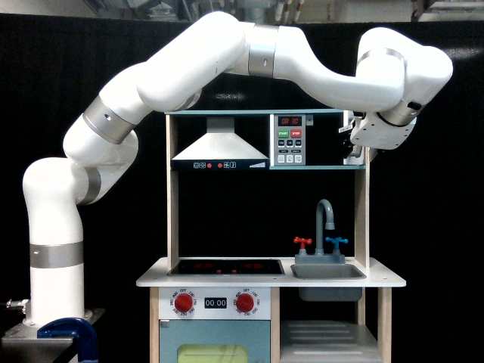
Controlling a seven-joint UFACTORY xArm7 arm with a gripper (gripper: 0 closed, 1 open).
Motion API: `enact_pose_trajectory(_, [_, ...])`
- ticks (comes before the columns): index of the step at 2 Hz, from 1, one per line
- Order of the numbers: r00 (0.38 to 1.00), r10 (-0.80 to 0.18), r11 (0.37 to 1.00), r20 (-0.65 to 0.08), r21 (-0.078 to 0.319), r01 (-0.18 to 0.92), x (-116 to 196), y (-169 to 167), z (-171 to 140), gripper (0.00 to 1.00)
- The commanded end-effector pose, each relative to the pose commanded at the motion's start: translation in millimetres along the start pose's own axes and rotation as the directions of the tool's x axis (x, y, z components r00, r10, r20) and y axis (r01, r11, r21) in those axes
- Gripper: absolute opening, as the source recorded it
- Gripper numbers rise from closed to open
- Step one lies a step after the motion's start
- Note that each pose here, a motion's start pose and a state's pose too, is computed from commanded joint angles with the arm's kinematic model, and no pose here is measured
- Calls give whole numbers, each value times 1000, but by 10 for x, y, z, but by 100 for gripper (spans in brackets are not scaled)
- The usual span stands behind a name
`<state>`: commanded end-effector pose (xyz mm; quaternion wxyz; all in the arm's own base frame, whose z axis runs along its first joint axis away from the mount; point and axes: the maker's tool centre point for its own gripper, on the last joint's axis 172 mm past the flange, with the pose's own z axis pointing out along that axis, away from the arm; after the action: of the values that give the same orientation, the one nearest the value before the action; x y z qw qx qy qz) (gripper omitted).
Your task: Open the oven door
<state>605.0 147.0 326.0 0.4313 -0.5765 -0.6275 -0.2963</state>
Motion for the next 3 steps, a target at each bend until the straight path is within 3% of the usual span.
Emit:
enact_pose_trajectory(1, [1000, 0, 1000, 0, 0, 0, -67, -157, -131, 100])
enact_pose_trajectory(2, [1000, 0, 1000, 0, 0, 0, -422, -689, -302, 100])
enact_pose_trajectory(3, [1000, 0, 1000, 0, 0, 0, -745, -890, -344, 100])
